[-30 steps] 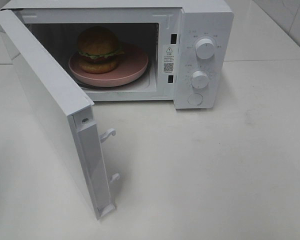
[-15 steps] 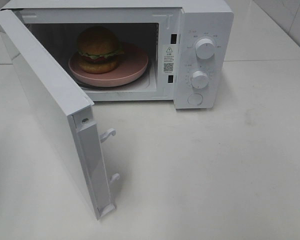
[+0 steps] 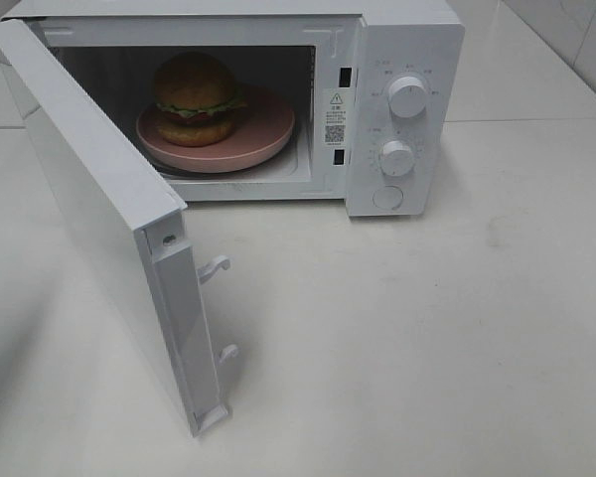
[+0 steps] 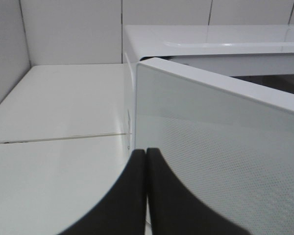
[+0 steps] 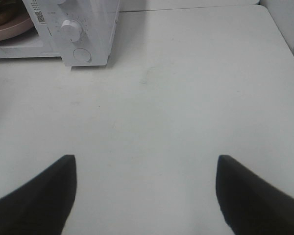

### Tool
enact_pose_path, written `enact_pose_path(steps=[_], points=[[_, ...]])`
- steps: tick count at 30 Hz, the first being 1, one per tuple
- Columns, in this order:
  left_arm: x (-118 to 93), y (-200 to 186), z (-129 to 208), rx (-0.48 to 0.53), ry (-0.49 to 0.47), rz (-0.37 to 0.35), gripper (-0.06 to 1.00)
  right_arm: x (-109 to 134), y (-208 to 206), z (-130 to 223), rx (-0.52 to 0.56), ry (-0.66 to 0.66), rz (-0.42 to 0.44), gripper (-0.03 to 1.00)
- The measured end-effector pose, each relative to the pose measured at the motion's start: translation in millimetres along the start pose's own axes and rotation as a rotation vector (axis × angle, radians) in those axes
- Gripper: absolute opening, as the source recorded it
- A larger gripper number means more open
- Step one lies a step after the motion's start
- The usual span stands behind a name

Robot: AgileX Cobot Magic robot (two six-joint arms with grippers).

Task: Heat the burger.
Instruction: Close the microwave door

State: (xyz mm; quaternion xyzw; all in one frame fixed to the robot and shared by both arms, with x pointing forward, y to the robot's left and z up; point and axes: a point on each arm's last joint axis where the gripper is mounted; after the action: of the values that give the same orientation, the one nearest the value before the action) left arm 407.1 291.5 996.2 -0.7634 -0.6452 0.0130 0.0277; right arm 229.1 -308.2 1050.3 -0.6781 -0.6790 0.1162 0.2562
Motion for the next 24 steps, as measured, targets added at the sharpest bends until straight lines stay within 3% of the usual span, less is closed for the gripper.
enact_pose_path(steps=[6, 7, 12, 24], points=[[-6.3, 20.0, 9.3, 0.048, -0.016, 0.072, 0.0, 0.0, 0.0, 0.0, 0.0, 0.0, 0.0, 0.75], [-12.2, 27.0, 13.2, 0.071, -0.022, 0.109, 0.0, 0.0, 0.0, 0.0, 0.0, 0.0, 0.0, 0.75], [-25.3, 38.7, 20.9, 0.091, -0.038, 0.152, 0.0, 0.0, 0.0, 0.0, 0.0, 0.0, 0.0, 0.75], [-51.8, 55.5, 35.2, 0.072, -0.022, 0.161, 0.0, 0.0, 0.0, 0.0, 0.0, 0.0, 0.0, 0.75]])
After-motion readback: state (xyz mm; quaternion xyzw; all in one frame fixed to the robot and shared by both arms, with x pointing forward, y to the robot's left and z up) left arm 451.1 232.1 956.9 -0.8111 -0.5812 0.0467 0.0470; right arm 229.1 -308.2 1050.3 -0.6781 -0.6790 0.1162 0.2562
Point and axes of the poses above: a point on each arm's last joint axis where the gripper is mounted, y pointing out along that axis toward the gripper, x along the wrist's bending axis when the last joint is at zero, z = x × y, and after that the axes turned 4 degrees about y, right-handed
